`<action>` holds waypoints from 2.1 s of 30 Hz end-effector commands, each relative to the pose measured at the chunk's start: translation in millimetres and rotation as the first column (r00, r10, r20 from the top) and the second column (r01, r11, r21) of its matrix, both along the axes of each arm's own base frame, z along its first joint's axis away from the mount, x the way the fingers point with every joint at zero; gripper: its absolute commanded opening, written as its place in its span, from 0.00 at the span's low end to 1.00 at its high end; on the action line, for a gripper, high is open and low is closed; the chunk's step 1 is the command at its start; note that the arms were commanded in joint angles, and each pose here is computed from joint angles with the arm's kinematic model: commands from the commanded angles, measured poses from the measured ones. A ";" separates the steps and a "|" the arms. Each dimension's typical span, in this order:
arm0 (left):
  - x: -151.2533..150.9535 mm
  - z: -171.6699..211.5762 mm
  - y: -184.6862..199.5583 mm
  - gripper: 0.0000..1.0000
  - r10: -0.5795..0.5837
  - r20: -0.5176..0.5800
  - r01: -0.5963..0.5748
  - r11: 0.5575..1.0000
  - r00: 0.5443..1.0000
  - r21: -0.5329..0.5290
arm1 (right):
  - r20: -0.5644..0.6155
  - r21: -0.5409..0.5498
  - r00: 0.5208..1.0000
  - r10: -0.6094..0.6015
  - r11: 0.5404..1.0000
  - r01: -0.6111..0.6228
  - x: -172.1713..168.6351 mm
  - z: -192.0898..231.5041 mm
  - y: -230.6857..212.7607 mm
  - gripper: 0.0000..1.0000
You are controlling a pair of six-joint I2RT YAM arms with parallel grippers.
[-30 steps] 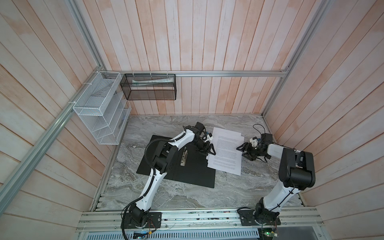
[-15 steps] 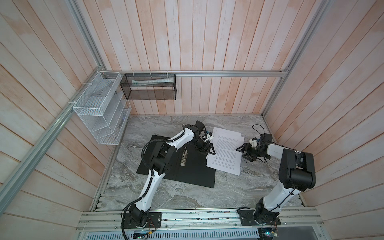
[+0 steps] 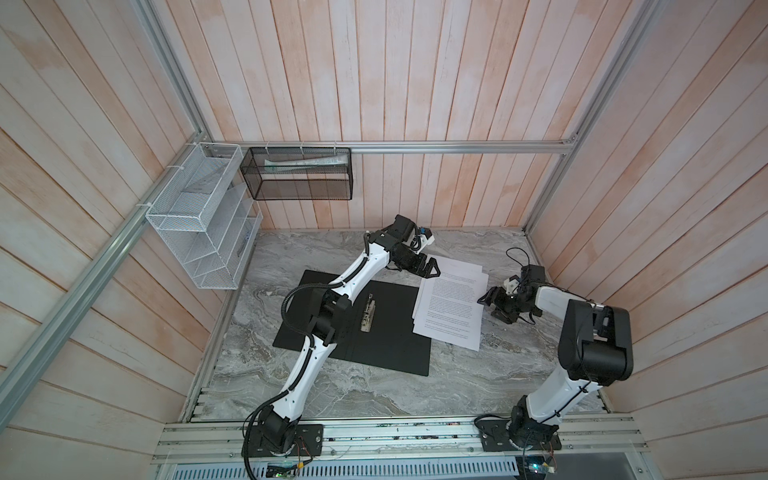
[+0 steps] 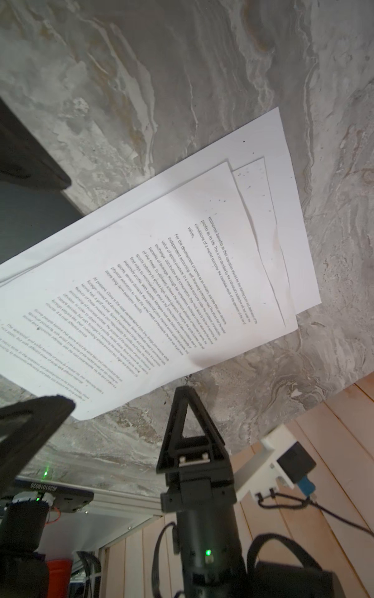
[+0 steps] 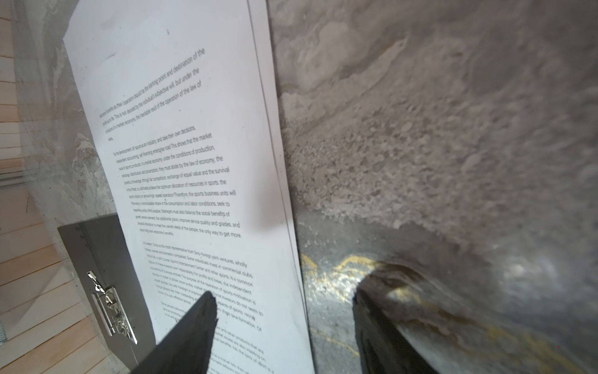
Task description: Put the files into the folder
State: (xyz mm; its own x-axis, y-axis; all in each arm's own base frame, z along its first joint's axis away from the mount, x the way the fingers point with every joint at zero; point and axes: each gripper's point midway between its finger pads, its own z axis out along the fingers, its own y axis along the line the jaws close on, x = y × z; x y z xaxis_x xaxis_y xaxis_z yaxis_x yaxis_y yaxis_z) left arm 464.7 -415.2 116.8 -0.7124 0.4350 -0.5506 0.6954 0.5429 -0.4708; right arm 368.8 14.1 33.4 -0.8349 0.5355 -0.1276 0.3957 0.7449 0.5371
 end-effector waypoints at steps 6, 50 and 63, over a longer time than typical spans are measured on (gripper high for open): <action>14.7 -50.4 3.6 1.00 0.056 -0.041 -0.055 0.998 0.998 0.028 | -0.152 -0.075 0.988 -0.035 0.997 0.024 -40.1 -30.9 -7.5 0.70; -37.4 30.1 -7.8 0.99 -0.035 -0.324 -0.035 0.977 0.945 -0.208 | -0.062 0.141 0.980 0.188 0.974 -0.178 -11.6 -8.7 67.9 0.69; -55.5 44.0 33.8 0.98 0.078 -0.310 -0.111 0.990 0.948 -0.089 | -0.032 0.131 0.967 0.253 0.960 -0.247 -26.1 15.4 95.6 0.68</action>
